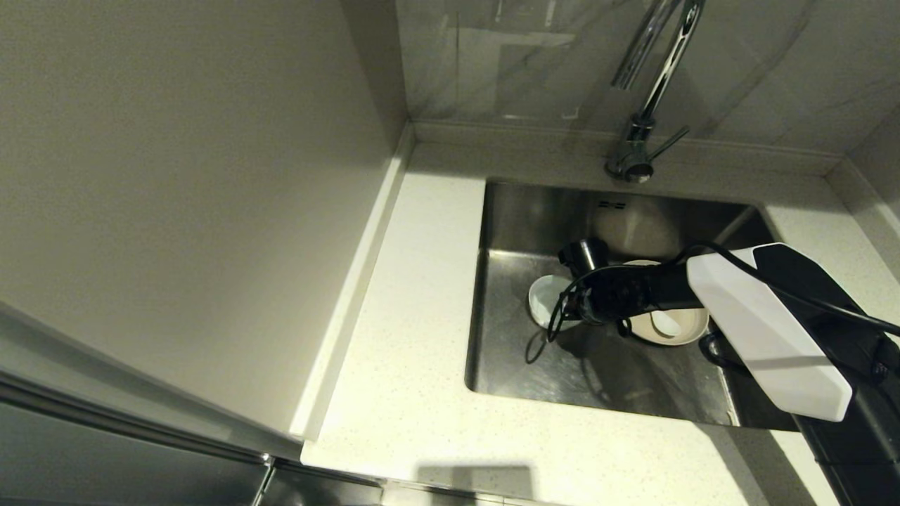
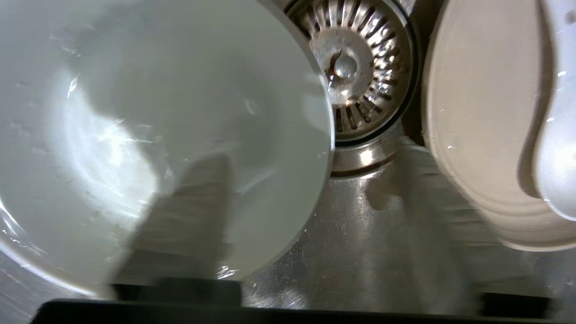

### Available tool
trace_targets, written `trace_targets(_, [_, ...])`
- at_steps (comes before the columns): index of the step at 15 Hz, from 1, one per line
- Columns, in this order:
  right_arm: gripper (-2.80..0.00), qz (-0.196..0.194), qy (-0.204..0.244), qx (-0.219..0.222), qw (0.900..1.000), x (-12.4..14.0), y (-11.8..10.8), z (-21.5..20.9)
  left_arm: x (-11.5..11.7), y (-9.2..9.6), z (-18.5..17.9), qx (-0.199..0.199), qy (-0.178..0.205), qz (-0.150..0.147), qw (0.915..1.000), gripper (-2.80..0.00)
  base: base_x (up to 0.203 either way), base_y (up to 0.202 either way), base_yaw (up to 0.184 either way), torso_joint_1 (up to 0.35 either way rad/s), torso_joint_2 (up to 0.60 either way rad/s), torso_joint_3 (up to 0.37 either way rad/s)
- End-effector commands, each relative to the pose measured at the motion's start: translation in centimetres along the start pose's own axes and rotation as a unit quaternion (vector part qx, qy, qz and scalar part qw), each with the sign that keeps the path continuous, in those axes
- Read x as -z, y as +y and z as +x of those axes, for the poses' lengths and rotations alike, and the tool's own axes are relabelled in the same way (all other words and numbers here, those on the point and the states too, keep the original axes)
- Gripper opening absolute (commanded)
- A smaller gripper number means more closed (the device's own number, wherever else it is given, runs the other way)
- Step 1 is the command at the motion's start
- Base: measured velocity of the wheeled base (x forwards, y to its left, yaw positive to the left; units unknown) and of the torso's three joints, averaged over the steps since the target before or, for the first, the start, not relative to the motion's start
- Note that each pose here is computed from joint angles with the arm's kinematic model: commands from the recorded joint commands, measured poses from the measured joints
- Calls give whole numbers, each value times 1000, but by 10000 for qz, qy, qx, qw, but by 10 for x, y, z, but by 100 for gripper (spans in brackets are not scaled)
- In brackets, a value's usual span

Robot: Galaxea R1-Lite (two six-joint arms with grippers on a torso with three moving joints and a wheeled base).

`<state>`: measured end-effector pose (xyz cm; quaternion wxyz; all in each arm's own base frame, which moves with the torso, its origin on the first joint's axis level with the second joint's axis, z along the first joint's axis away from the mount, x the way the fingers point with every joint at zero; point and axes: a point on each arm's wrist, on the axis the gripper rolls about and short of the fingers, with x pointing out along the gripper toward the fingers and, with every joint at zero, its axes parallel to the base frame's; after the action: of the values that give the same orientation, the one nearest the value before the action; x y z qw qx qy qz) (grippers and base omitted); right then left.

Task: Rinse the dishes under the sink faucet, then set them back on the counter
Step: Put a bowl back to the table from the sink

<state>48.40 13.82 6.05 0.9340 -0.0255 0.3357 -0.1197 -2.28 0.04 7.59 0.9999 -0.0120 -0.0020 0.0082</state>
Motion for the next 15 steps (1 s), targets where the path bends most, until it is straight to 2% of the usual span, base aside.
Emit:
trace_targets(1, [-280, -12, 56, -71, 10000, 3, 1, 3, 0, 0, 0, -2, -19, -3, 10000, -280, 0, 0, 0, 0, 0, 0])
trace_targets(9, [-280, 21, 106, -18, 9999, 3, -7, 7, 0, 0, 0, -2, -19, -3, 10000, -280, 0, 0, 0, 0, 0, 0])
trace_targets(15, [-280, 175, -28, 84, 9998, -11, -22, -3, 0, 0, 0, -2, -19, -3, 10000, -280, 0, 0, 0, 0, 0, 0])
